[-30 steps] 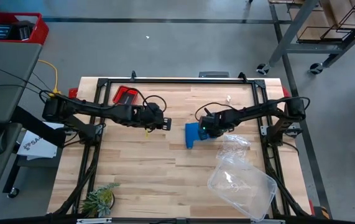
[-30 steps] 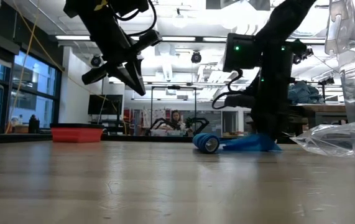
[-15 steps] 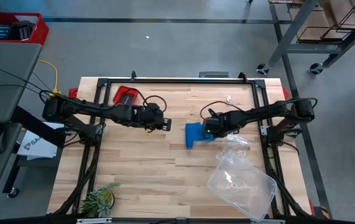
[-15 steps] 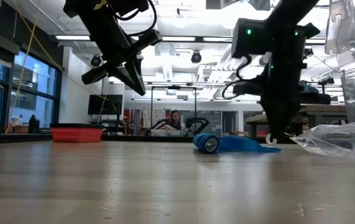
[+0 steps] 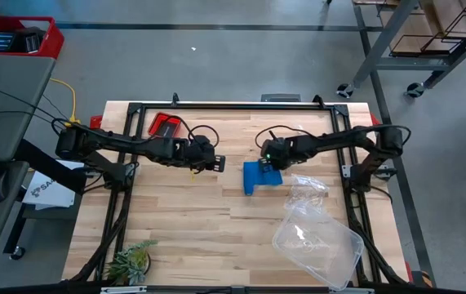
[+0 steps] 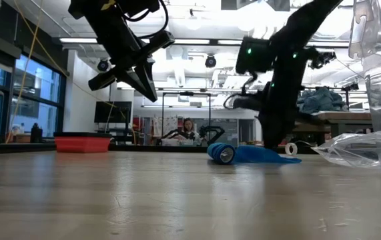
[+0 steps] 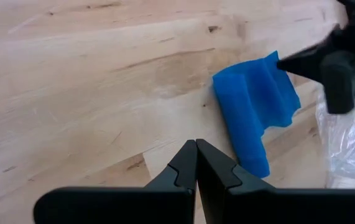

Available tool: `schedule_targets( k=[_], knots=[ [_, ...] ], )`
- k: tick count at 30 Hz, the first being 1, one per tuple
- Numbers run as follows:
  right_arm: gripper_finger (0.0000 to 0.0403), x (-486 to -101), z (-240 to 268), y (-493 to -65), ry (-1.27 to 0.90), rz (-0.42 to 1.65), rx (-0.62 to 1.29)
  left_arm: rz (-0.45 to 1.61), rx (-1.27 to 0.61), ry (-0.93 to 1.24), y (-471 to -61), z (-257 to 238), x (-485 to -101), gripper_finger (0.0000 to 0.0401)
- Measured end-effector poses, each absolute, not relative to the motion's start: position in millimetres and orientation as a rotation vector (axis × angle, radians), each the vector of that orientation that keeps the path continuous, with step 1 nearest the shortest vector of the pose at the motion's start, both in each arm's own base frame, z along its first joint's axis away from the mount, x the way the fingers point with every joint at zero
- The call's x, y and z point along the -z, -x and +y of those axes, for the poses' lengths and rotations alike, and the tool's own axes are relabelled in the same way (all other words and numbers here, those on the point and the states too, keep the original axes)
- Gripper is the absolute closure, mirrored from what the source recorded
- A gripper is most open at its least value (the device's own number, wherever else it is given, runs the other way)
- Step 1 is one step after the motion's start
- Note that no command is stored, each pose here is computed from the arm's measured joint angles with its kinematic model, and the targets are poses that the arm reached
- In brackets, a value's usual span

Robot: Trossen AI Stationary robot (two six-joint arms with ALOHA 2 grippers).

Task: Roll bandage
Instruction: Roll the blue bandage

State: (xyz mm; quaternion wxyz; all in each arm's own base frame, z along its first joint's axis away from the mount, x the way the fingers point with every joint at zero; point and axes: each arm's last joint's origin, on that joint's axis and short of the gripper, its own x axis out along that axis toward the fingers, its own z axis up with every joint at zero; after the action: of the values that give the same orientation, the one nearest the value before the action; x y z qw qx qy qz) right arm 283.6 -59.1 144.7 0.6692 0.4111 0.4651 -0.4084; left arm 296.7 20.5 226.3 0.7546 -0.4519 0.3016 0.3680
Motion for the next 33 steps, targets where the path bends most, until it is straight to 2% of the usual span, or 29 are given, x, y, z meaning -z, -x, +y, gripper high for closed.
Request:
schedule_targets(
  k=[7,13,17,23,28,33],
  knots=[
    [0.0403,-139.5,-62.0,-271.5,-0.875,1.175,0.983,0.662,-0.798,0.994,-296.8,18.8,-226.3,0.0401],
    [0.0403,-141.4,-61.1,-267.7,-0.857,1.197,1.003,0.678,-0.804,0.994,-301.4,18.9,-218.7,0.0401],
    [0.0403,-142.3,-58.1,-268.7,-0.851,1.199,0.991,0.696,-0.779,1.011,-310.6,18.3,-207.6,0.0401],
    [0.0403,-142.2,-48.0,-260.9,-0.792,1.314,0.985,0.773,-0.750,1.035,-321.4,16.7,-185.8,0.0401],
    [0.0403,-153.8,-37.7,-264.9,-0.824,1.223,0.945,0.805,-0.758,1.032,-321.8,16.4,-179.9,0.0401],
    [0.0403,-175.8,-31.4,-265.0,-0.834,1.049,0.951,0.795,-0.722,1.028,-322.2,16.7,-184.3,0.0401]
  ],
)
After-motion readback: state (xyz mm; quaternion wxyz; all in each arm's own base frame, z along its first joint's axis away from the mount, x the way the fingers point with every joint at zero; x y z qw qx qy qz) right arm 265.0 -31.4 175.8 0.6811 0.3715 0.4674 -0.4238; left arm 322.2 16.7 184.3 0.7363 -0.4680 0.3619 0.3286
